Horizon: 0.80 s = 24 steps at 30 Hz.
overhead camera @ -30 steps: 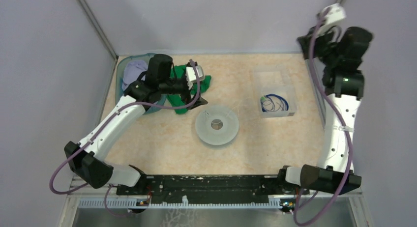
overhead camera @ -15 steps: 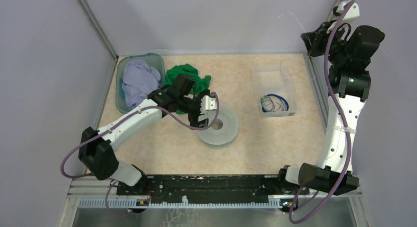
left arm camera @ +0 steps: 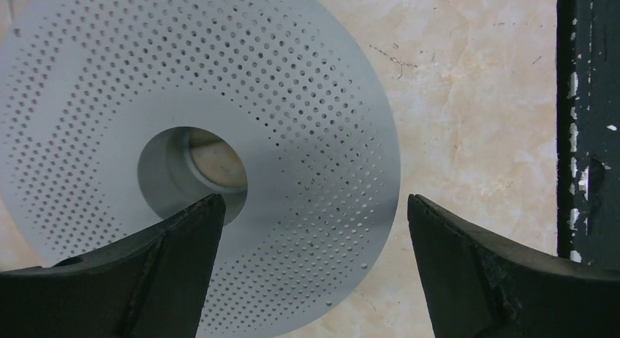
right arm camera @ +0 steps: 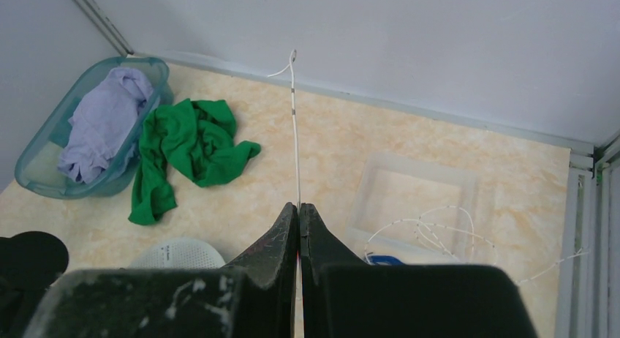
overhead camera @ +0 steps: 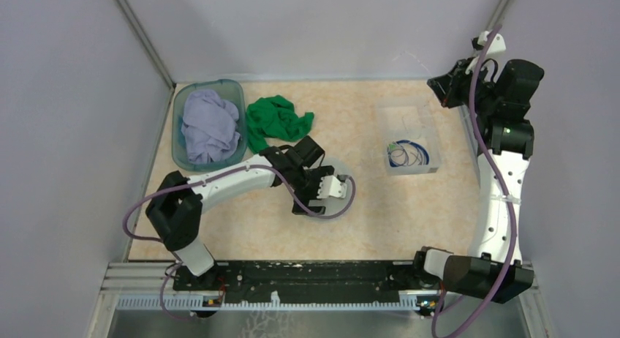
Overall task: Wrap the cables
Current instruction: Pick up the cable reel from the center of the board.
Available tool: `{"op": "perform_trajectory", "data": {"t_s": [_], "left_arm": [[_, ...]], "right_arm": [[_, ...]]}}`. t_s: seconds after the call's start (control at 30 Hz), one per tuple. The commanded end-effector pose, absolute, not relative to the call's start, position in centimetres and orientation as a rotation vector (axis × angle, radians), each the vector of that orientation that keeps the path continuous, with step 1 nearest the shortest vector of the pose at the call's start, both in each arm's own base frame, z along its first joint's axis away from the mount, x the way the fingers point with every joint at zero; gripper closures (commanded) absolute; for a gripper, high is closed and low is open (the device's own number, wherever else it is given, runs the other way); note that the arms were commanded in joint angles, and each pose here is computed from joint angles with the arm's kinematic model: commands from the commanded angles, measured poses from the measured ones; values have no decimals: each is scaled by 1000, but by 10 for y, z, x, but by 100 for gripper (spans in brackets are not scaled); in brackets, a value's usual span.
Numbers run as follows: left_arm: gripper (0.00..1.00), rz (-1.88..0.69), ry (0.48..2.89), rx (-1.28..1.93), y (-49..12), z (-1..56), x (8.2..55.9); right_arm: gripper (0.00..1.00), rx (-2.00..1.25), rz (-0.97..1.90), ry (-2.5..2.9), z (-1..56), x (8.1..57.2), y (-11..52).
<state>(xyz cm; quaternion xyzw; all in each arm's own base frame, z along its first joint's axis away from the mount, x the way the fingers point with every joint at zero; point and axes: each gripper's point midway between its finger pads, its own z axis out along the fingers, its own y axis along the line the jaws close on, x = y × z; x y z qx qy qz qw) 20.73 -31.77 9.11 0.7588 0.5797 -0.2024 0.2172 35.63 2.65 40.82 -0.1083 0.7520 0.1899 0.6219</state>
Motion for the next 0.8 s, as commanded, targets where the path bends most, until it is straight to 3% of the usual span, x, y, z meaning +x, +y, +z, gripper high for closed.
{"op": "perform_trajectory", "data": {"t_s": [0.0, 0.3, 0.4, 0.57, 0.77], "left_arm": [[0, -466, 1645, 2175, -312, 72, 204], [3, -388, 1658, 2228, -317, 49, 200], [19, -389, 1681, 2213, -318, 49, 199], [53, -445, 1690, 2142, -324, 75, 198], [72, -574, 1663, 1967, -331, 131, 207]], "right_arm": [[100, -306, 437, 1622, 437, 345, 35], [100, -316, 496, 1640, 425, 346, 43], [100, -326, 489, 1650, 424, 346, 46], [100, -368, 471, 1628, 442, 347, 57], [100, -410, 461, 1538, 506, 342, 68]]}}
